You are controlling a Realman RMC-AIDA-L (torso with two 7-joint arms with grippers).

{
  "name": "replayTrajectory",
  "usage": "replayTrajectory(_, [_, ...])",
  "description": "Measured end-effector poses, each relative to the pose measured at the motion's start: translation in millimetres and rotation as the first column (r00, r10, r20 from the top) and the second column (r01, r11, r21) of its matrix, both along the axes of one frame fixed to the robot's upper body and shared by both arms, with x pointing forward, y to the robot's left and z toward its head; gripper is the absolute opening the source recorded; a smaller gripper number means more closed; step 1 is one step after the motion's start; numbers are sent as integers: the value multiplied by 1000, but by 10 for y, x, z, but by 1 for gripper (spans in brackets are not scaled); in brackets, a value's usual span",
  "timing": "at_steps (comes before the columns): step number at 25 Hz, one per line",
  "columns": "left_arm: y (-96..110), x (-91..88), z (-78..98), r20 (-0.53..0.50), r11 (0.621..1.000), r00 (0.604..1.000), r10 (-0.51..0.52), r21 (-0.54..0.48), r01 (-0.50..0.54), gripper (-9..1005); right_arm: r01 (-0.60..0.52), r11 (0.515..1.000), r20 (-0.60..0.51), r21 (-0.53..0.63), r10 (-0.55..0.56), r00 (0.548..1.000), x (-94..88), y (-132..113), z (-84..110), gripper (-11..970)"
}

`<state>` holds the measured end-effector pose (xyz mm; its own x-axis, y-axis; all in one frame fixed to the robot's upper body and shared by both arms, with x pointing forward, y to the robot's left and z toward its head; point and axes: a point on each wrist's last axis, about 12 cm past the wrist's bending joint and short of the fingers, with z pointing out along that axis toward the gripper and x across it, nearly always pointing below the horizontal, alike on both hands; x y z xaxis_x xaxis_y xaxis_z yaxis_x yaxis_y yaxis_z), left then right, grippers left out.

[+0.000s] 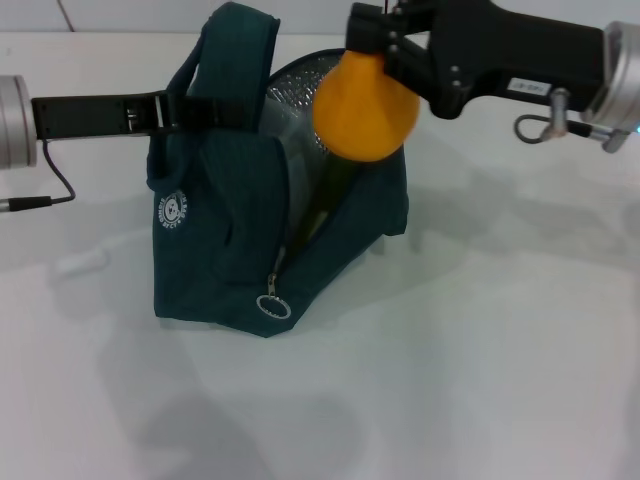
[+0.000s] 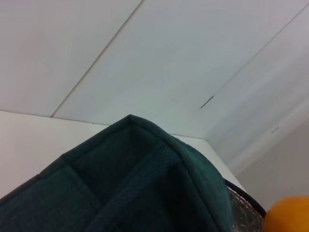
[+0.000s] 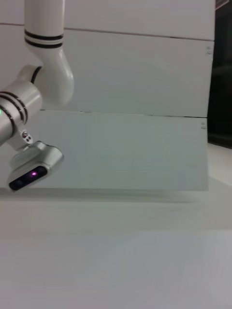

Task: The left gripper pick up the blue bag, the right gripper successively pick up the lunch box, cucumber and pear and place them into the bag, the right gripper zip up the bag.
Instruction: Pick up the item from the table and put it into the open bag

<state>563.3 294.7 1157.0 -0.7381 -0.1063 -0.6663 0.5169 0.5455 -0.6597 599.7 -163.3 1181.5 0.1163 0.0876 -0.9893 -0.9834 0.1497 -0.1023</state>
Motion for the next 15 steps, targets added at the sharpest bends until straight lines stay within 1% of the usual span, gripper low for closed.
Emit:
replayTrajectory(7, [-16,9,7,2,1000,1000,-5,0,5,39,7,1000,29,-27,-6,1000,32,197,-37,48])
replayTrajectory(15, [-18,13,12,3,1000,1000,-6,1,6,39,26,996,23,-81,-25,999,36,308,-139,50])
